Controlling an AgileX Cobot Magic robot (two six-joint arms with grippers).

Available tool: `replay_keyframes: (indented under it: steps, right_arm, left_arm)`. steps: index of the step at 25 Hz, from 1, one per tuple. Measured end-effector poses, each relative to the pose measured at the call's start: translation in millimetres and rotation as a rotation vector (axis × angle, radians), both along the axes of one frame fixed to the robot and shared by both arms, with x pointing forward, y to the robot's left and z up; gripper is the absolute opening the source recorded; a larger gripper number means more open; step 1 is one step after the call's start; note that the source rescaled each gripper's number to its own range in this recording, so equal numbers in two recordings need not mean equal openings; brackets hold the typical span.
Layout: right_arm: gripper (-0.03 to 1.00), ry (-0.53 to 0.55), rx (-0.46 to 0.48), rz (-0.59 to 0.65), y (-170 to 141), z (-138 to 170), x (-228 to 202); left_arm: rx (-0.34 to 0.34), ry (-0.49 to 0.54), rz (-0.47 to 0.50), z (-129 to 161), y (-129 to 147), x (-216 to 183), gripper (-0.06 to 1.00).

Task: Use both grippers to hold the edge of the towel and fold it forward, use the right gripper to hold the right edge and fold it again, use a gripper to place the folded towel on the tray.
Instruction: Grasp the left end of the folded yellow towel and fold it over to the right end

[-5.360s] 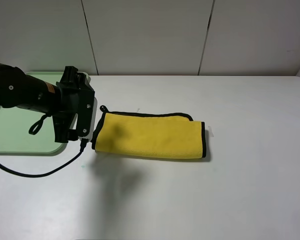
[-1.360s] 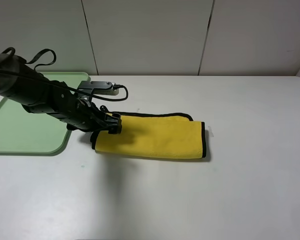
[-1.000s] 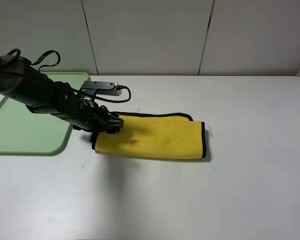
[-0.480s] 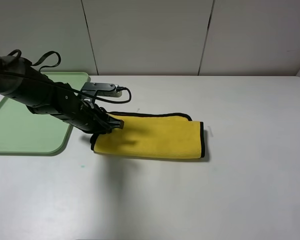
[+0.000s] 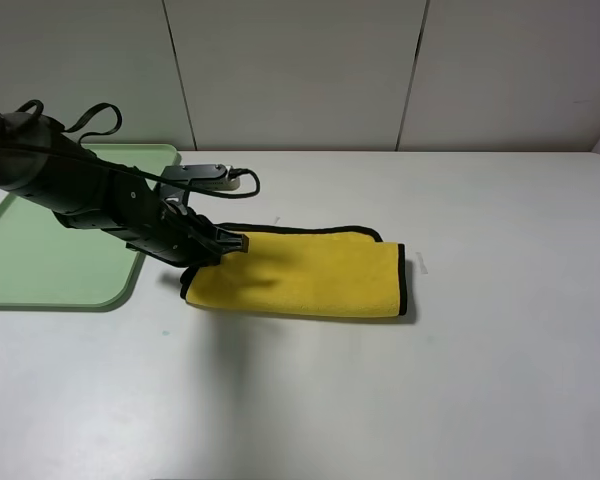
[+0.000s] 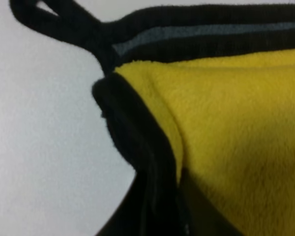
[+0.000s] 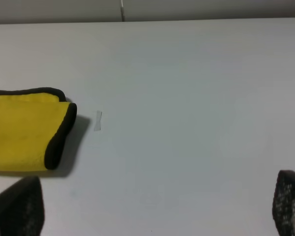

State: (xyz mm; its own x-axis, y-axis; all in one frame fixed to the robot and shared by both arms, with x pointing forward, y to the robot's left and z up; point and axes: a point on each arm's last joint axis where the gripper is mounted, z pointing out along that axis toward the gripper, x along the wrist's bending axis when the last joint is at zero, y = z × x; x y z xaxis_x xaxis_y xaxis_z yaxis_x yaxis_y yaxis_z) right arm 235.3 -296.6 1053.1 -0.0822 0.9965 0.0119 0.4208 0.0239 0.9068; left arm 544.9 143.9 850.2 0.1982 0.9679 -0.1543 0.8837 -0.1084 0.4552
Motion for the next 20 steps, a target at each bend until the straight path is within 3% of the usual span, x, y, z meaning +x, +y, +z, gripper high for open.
replay_keyframes:
  steps: [13, 20]
  right_arm:
    - [1.0, 0.0, 0.0, 0.0, 0, 0, 0]
    - [1.0, 0.0, 0.0, 0.0, 0, 0, 0]
  left_arm:
    - [-0.015, 0.03, -0.001, 13, 0, -5, 0.05]
    - [-0.061, -0.029, -0.014, 52, 0, -8, 0.05]
